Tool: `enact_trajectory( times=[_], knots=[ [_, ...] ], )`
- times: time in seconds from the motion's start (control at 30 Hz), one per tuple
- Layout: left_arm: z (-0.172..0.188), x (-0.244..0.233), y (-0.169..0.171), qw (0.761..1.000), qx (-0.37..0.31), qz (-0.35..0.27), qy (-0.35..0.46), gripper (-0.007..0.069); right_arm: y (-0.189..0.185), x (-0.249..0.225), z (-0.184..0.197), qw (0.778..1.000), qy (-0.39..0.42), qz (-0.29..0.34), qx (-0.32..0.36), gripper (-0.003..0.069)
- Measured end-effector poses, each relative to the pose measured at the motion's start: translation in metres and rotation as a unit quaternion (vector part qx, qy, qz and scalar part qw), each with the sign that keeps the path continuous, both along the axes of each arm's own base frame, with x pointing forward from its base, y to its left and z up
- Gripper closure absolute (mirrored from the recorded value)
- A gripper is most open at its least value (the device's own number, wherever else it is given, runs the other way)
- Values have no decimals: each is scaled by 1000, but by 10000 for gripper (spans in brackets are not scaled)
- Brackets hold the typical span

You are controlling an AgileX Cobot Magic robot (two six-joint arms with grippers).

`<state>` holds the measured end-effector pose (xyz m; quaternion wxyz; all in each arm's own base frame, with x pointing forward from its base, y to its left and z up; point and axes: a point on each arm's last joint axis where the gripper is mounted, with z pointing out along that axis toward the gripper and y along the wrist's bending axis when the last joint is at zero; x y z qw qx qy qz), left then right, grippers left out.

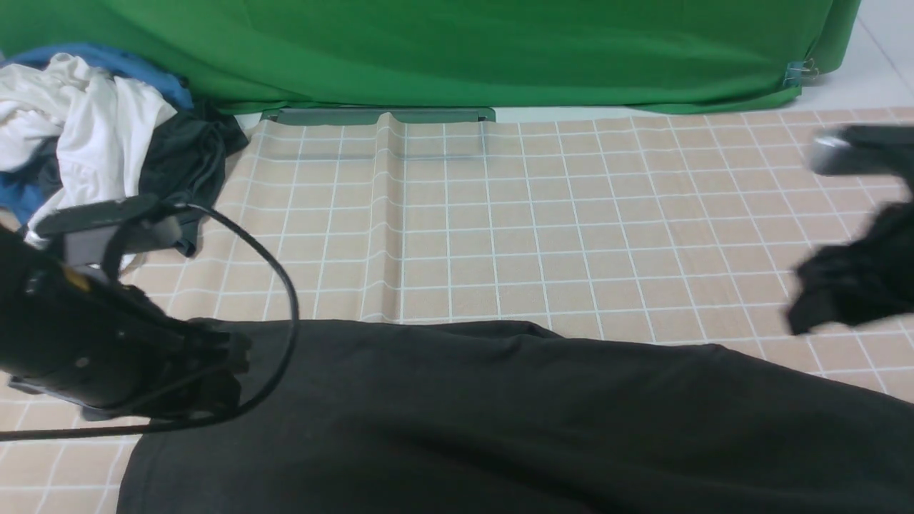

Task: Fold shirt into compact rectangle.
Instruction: 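Pull the folded dark garment lengthwise by its ends to straighten it flat on the table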

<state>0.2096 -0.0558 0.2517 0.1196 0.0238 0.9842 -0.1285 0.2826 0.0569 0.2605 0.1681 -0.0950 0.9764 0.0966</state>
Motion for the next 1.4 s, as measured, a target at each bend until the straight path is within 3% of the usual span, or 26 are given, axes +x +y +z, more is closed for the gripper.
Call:
enact_trajectory(
  times=[0.07, 0.17, 0.37, 0.63, 0.73, 0.83, 0.87, 0.97, 1.2, 1.4],
  knots=[
    [-11, 6, -1, 1000, 5, -3, 27, 553, 28, 10, -4, 998, -17, 59, -3, 190],
    [-24, 11, -1, 998, 15, -8, 57, 604, 61, 22, -17, 992, -21, 124, -11, 173],
    [-35, 15, -1, 996, 23, -12, 81, 610, 114, 50, -48, 975, -13, 220, -28, 108],
    [-35, 15, 0, 996, 30, -19, 80, 610, 150, 67, -78, 957, 6, 286, -43, 107],
    [-35, 15, 0, 996, 32, -20, 79, 608, 155, 63, -85, 948, 21, 313, -51, 167],
    [-35, 16, 0, 997, 32, -18, 73, 607, 158, 61, -86, 942, 26, 330, -57, 380],
    [-35, 16, 0, 997, 32, -18, 70, 607, 158, 61, -86, 942, 26, 331, -58, 484],
    [-35, 17, 0, 997, 31, -17, 66, 607, 160, 63, -79, 941, 18, 333, -58, 594],
    [-35, 17, 0, 997, 31, -16, 65, 607, 161, 73, -51, 937, -36, 339, -73, 603],
    [-35, 16, 0, 997, 33, -19, 70, 607, 162, 82, -55, 935, -70, 338, -87, 602]
  ],
)
